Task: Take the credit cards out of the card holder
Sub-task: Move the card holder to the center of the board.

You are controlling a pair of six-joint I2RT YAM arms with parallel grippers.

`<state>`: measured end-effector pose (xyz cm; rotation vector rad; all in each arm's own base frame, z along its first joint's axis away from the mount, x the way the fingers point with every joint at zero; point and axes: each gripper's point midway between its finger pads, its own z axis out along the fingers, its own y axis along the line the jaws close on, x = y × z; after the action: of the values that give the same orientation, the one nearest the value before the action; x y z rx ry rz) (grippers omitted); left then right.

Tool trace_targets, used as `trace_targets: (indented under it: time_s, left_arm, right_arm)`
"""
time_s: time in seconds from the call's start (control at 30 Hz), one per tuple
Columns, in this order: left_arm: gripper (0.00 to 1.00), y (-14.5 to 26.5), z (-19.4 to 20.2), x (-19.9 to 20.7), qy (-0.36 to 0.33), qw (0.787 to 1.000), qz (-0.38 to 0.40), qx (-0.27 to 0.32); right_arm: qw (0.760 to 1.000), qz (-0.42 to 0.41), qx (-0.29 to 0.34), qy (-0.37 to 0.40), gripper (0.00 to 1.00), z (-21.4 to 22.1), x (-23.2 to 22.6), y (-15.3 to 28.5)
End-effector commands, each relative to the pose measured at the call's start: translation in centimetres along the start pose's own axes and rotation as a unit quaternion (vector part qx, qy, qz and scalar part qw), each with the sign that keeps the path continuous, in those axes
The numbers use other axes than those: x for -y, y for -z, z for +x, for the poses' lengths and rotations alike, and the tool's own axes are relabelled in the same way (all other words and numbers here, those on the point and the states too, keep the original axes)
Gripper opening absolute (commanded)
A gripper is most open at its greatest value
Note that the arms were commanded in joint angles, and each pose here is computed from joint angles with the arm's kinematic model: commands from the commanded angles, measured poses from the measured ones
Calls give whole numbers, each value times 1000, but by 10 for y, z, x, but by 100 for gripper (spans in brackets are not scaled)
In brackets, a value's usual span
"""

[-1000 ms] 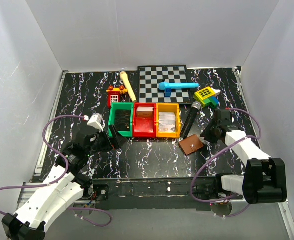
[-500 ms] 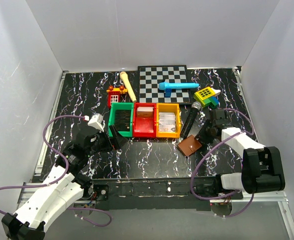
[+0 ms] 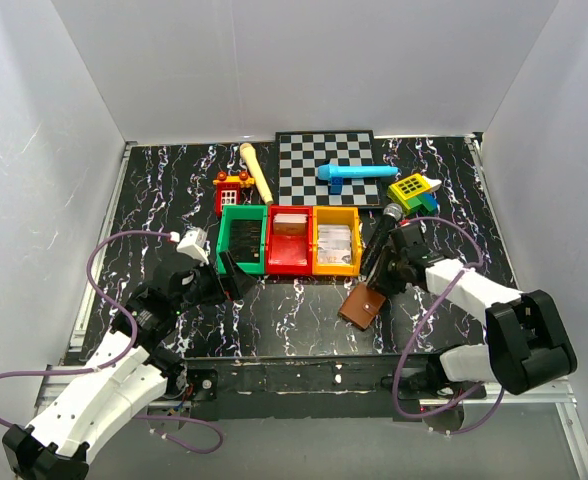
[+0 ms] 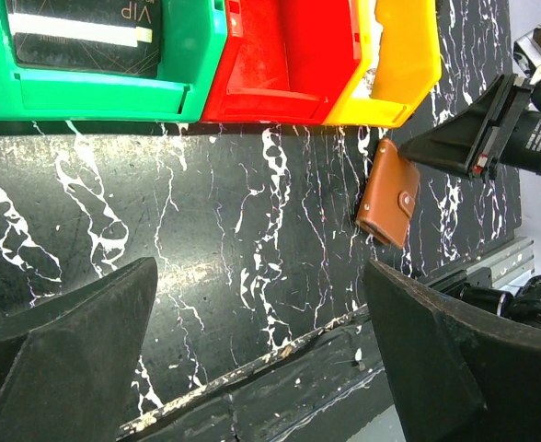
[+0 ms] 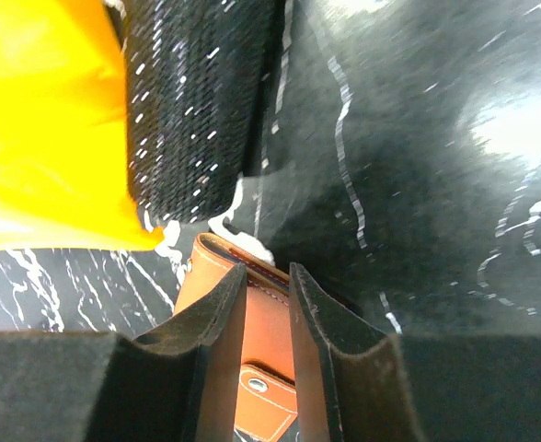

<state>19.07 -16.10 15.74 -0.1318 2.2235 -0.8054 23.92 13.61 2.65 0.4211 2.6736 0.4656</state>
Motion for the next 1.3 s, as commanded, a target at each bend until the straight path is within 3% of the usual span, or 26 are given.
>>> trace_targets:
  time_s: [0.0, 0.2, 0.33, 0.5, 0.67, 0.9, 1.27]
  left_arm:
    - [95, 0, 5, -1, 1, 1000, -1, -4]
    - [95, 1, 6, 0, 3, 1000, 3, -5]
    - [95, 1, 8, 1, 6, 1000, 5, -7]
    - [95, 0, 10, 5, 0, 1000, 13, -17]
    - [92, -9, 17, 13, -8, 999, 32, -39]
    - [83, -22, 34, 30, -33, 995, 49, -80]
    - [83, -31, 60, 37, -36, 992, 48, -109]
  right_arm:
    - [999, 8, -25, 27, 33, 27, -5, 3]
    - [998, -3, -40, 49, 33, 44, -18, 8]
    - [999, 15, -15, 49, 36, 32, -16, 21]
    - [996, 1, 52, 72, 55, 5, -24, 65]
    - [998, -8, 1, 70, 64, 34, -15, 71]
    - [997, -40, -54, 42, 66, 75, -6, 56]
    - [990, -60, -107, 72, 58, 94, -29, 44]
